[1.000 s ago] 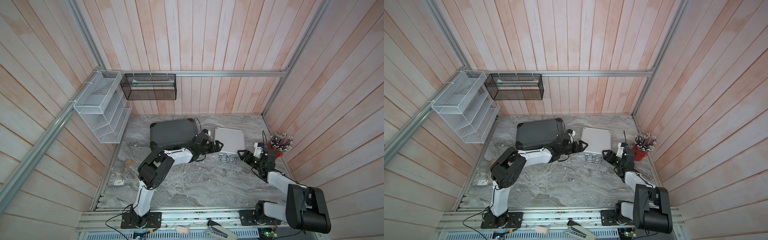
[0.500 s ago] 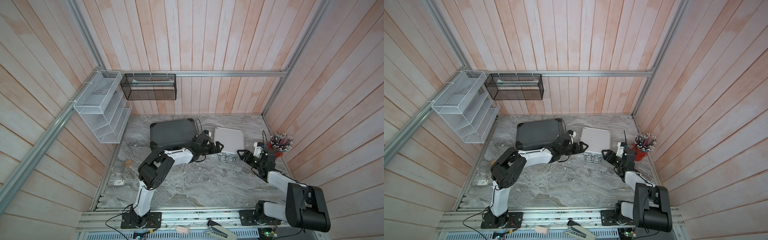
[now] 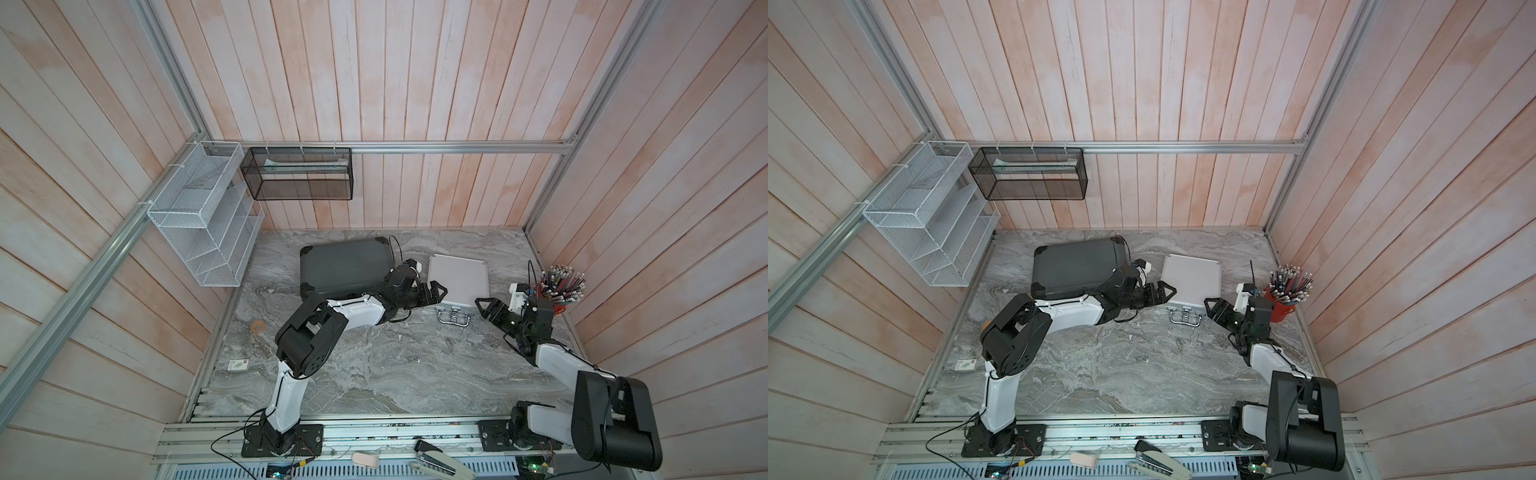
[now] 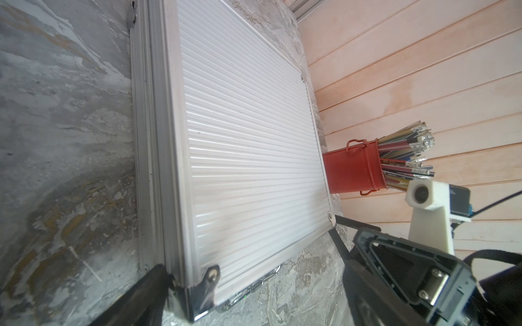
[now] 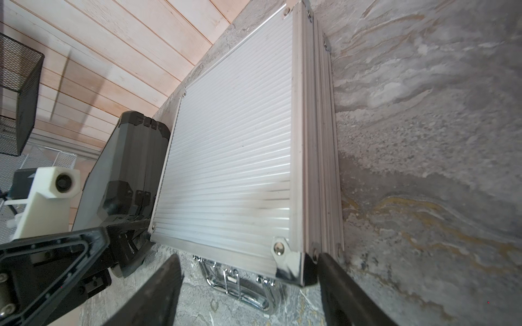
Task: Open the poker set cases
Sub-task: Open the case lid on the poker set case.
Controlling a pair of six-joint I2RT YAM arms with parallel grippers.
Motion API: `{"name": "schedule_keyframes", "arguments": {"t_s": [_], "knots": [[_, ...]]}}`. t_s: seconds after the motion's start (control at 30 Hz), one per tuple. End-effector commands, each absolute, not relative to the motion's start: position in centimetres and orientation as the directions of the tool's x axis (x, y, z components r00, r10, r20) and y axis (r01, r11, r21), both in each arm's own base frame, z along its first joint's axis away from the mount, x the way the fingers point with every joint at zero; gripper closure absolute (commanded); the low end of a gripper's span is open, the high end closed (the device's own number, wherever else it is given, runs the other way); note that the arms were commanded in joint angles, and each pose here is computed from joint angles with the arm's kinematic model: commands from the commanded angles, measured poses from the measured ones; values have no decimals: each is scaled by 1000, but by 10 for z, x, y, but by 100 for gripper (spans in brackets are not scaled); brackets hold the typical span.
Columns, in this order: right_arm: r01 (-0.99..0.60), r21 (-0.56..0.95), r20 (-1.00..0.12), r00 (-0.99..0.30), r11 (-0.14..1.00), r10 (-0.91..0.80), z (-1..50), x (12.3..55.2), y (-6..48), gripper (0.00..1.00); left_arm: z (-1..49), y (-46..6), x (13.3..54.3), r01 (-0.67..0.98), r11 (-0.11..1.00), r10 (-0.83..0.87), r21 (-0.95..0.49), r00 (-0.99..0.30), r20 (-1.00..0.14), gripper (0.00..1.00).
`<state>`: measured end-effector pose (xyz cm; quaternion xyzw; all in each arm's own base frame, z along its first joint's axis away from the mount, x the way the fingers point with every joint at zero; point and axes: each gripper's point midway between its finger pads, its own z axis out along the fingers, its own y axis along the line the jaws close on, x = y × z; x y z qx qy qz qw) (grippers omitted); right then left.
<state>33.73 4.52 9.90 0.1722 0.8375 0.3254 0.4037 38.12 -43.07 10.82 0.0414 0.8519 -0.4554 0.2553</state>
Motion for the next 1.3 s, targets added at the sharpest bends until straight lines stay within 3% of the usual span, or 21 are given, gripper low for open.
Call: {"name": "schedule_keyframes", "arguments": {"t_s": [0.0, 0.33, 0.53, 0.8, 1.27], "knots": [[-60, 700, -595, -600, 711, 535, 124, 342, 55, 24, 151, -451, 377, 380, 462, -170, -802, -849, -500, 2], [-15, 680, -589, -606, 733, 534, 113, 341, 49, 22, 161, -447, 381, 369, 418, -206, -830, -852, -482, 2], [36, 659, -591, -594, 751, 546, 108, 342, 40, 9, 165, -443, 384, 364, 409, -227, -837, -848, -479, 2], [67, 659, -573, -601, 749, 557, 101, 340, 37, 2, 169, -442, 385, 364, 402, -238, -840, -845, -479, 2], [-8, 727, -538, -627, 686, 563, 109, 344, 54, 2, 169, -437, 386, 359, 403, -251, -842, -841, -479, 2]]}}
